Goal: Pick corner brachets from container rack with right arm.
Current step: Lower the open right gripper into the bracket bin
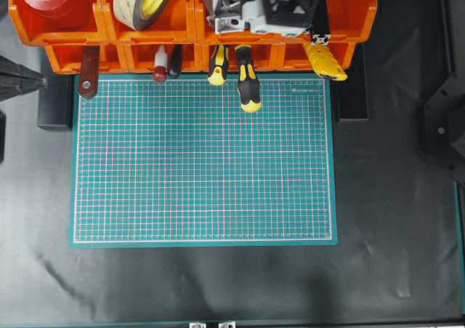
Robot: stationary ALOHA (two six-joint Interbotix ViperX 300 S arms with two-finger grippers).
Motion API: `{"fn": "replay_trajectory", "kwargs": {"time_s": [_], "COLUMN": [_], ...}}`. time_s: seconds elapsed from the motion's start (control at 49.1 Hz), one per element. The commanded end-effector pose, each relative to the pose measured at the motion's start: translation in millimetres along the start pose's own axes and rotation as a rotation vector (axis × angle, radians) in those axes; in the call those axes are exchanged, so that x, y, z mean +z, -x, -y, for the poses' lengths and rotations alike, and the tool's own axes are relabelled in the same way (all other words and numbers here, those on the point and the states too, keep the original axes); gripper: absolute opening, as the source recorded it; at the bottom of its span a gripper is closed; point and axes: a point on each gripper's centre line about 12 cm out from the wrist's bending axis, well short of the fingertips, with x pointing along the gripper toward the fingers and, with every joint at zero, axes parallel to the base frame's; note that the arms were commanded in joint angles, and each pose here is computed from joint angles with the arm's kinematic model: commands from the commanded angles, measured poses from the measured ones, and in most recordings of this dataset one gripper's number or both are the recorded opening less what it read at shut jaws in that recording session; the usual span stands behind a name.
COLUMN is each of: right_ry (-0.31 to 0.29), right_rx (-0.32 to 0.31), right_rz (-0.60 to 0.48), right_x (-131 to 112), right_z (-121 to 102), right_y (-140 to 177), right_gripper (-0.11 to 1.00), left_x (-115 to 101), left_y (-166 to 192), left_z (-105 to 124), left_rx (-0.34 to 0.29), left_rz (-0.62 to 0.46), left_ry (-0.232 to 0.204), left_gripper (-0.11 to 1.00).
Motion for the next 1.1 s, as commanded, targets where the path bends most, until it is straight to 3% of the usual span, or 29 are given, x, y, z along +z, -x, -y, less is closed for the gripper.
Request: {"fn": "replay_trajectory", "kwargs": {"time_s": [0.0,0.265,0.733,1.079], "right_ry": [-0.005,-0.006,-0.024,-0.053], "right_rx": [-0.020,-0.080,-0.064,-0.078], "right_rz": [0.046,0.043,-0.051,-0.001], "right_x": [4.5,7.2,-1.0,-3.3], "right_z": [3.8,12.0,13.2,16.5], "right_y": [9.5,3.4,-40.1,-52.6], "right_gripper": [0.85,0.85,0.85,0.83], "left_x": [14.4,13.8,13.1,13.8], "left_y": [0.8,0.7,0.6,0.7], "left_z": [-0.3,-0.2,-0.2,-0.5], "left_rx": [0.001,0.001,0.001,0.002], "left_rz": [0.035,0.034,0.032,0.034], "left_ry": [0.000,0.000,0.000,0.000], "left_gripper": [0.01,0.00,0.00,0.00]}}
